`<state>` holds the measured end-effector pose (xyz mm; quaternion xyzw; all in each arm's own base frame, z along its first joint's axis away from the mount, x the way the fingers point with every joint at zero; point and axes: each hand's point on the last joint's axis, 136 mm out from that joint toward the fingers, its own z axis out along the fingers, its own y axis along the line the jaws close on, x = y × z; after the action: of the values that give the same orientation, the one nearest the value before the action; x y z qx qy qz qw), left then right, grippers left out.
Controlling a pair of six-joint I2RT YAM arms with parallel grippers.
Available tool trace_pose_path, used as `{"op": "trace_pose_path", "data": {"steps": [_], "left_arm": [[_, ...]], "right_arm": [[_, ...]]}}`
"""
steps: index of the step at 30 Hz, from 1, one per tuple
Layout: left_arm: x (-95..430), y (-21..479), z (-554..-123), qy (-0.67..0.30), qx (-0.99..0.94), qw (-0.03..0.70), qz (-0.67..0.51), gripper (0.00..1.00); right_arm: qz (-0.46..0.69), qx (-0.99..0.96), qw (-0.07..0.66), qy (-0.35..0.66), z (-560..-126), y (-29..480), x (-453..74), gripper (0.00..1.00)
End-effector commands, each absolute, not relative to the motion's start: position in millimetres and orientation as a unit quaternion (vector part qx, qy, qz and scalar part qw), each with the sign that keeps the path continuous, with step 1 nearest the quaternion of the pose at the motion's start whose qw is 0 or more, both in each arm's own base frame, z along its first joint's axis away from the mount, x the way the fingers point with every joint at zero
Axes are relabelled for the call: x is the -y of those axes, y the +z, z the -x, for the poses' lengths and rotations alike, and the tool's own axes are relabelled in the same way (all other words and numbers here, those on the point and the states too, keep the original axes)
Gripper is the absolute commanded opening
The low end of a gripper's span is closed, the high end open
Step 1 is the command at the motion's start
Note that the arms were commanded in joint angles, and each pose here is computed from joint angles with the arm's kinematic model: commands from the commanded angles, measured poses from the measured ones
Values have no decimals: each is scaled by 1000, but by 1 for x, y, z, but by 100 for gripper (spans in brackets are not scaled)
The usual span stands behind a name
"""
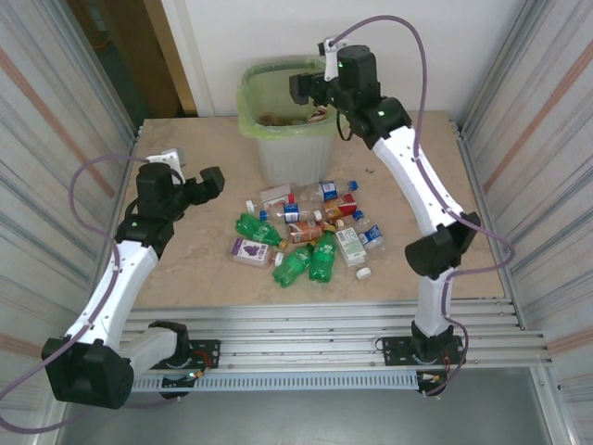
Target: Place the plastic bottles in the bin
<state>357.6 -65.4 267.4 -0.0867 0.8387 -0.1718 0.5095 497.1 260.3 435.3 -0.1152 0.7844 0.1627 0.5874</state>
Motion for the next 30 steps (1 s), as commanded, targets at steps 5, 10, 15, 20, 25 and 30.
{"op": "trace_pose_path", "data": {"steps": [5,10,15,20,25,30], "left_arm": [[58,249,-348,-162,-844,502,98,99],[61,231,-342,-175,-854,478,110,99],[67,208,-327,-186,-864,448,136,99],[80,170,-296,-168,-888,392,172,99],[92,134,-264,-156,-902,345,208,99],[101,109,-244,-165,-905,305,245,99]], "right_arm": [[60,-790,595,135,-450,432,-215,98],[5,-804,582,118,-415,394,-178,98],[-56,-825,556,89,-383,348,-140,98],[-105,-854,507,43,-357,299,-108,98],[-132,-874,467,25,-342,261,-90,98],[-161,-888,430,8,-334,237,-72,98]]}}
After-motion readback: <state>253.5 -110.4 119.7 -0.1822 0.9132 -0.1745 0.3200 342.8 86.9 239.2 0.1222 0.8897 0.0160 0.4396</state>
